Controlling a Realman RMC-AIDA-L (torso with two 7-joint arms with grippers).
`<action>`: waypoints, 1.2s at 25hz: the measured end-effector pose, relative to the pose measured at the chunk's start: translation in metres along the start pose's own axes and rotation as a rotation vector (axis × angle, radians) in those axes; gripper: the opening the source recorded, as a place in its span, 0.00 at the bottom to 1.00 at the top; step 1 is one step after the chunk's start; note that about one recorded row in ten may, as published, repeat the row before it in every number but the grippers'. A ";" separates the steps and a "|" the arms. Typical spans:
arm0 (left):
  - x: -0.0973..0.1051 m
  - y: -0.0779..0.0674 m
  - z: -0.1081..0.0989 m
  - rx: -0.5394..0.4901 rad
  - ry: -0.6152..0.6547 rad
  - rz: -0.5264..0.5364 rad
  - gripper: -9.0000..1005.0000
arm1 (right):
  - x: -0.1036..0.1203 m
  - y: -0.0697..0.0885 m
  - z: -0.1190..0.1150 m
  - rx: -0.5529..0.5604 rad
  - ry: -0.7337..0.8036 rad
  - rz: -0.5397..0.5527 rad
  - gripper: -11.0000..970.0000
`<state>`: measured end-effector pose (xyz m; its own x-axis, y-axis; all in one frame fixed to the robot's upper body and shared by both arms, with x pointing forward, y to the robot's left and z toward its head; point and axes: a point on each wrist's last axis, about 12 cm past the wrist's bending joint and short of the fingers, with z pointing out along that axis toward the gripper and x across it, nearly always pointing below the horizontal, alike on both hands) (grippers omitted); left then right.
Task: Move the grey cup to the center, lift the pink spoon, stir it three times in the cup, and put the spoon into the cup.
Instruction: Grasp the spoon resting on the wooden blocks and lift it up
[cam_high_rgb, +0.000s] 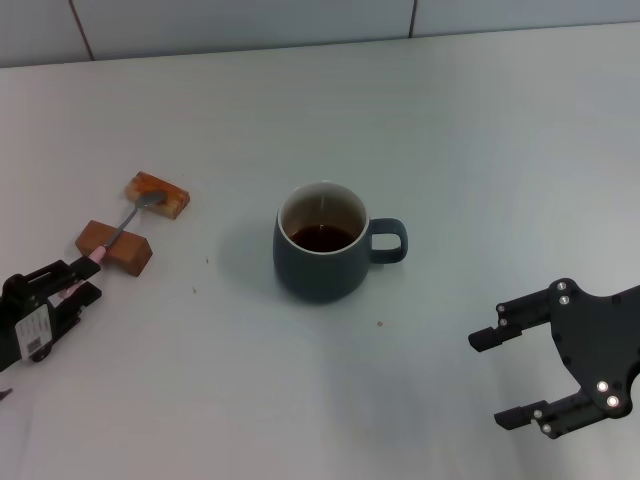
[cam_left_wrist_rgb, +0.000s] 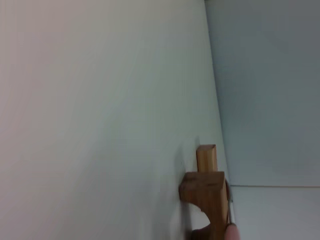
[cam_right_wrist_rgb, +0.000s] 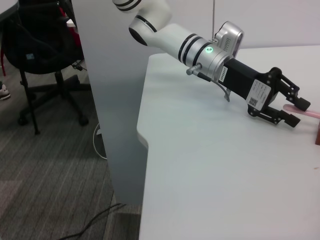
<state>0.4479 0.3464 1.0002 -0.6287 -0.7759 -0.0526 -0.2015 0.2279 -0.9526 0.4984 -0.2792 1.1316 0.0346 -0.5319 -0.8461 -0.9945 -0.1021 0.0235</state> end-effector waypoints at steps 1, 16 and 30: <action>0.000 0.000 0.000 0.001 0.001 -0.002 0.40 | 0.000 0.000 0.000 0.000 0.000 0.000 0.72; 0.001 0.001 0.003 -0.002 -0.005 -0.012 0.39 | 0.000 0.000 -0.001 0.000 0.003 0.000 0.72; -0.001 -0.003 0.008 0.006 -0.005 -0.004 0.33 | 0.000 -0.001 -0.001 0.002 0.005 -0.003 0.72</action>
<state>0.4555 0.3419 1.0005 -0.6240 -0.7798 -0.0507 -0.1992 0.2215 -0.9546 0.4995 -0.2797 1.1324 0.0376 -0.5360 -0.8434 -0.9946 -0.1014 0.0201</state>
